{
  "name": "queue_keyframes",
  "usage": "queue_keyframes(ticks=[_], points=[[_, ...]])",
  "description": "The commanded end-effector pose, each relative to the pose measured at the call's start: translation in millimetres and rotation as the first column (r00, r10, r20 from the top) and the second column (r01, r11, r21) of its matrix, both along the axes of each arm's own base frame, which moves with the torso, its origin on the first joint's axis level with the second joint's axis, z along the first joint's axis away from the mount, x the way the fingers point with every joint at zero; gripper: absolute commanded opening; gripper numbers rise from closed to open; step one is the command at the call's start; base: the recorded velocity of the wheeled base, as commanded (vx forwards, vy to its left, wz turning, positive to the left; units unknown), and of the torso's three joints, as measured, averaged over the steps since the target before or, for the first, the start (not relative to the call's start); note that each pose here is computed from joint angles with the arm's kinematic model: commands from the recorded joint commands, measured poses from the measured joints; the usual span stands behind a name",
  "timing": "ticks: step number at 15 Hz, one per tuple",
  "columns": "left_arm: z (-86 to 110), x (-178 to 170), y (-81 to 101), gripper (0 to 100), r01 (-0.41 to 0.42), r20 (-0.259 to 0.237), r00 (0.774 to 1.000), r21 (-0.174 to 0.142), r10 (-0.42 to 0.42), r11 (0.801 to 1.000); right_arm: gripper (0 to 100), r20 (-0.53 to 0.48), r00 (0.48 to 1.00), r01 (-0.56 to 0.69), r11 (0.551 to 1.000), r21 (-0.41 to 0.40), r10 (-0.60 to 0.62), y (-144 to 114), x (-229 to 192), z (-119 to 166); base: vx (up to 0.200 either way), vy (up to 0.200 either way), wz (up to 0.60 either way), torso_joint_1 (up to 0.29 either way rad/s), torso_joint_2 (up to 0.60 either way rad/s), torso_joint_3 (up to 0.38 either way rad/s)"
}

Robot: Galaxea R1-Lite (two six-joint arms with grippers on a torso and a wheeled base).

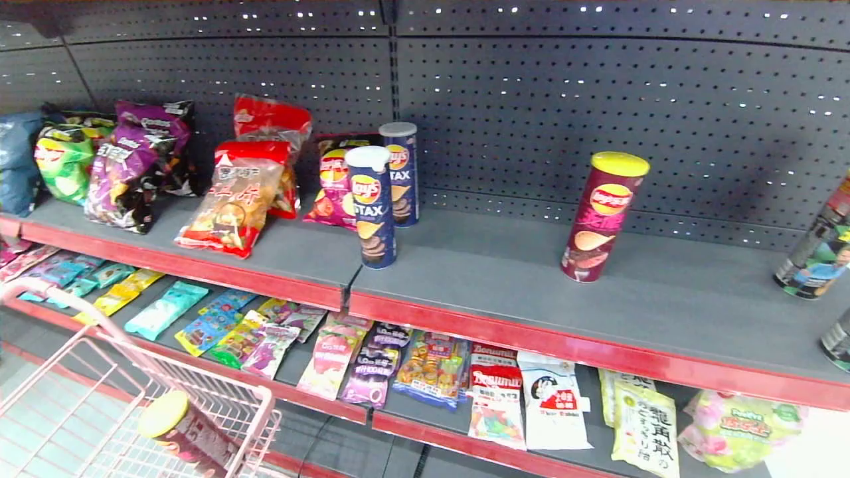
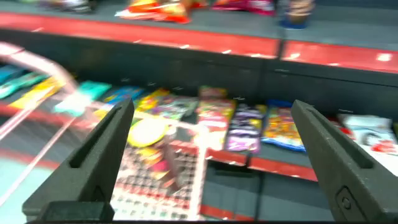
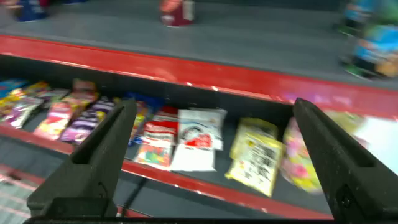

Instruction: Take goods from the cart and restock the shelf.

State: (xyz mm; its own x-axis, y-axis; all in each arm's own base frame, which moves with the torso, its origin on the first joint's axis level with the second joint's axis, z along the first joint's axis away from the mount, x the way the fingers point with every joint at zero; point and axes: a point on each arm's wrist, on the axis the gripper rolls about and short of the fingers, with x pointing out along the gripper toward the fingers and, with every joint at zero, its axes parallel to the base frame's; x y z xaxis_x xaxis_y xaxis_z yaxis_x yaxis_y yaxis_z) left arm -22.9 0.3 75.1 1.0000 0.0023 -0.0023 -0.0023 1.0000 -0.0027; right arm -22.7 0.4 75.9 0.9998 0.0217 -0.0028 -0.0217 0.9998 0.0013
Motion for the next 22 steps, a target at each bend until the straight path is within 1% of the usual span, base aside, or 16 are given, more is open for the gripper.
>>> queue_keyframes(ticks=[1,10,15,22], points=[[0.0,0.1,0.0,100,-0.001,-0.001,1.0,0.0,0.001,1.0,100,0.0,1.0,-0.001,1.0,0.0,0.001,0.0,0.0,-0.1,0.0,0.0,0.6,0.002,0.0,0.007],[0.0,0.1,0.0,100,-0.001,-0.001,1.0,0.0,0.001,1.0,100,0.001,1.0,-0.001,1.0,0.002,0.001,0.0,0.0,0.0,0.0,0.0,0.6,0.002,0.0,0.002],[0.0,0.1,0.0,100,-0.001,-0.001,1.0,0.0,0.001,1.0,100,0.001,1.0,-0.001,1.0,0.003,0.001,0.0,0.0,0.0,0.0,0.0,0.0,-0.01,0.01,0.009],[0.0,0.1,0.0,100,-0.001,-0.001,1.0,0.0,0.001,1.0,100,0.001,1.0,-0.001,1.0,0.003,0.001,0.0,0.0,0.0,0.0,0.0,0.0,-0.138,0.34,0.194]])
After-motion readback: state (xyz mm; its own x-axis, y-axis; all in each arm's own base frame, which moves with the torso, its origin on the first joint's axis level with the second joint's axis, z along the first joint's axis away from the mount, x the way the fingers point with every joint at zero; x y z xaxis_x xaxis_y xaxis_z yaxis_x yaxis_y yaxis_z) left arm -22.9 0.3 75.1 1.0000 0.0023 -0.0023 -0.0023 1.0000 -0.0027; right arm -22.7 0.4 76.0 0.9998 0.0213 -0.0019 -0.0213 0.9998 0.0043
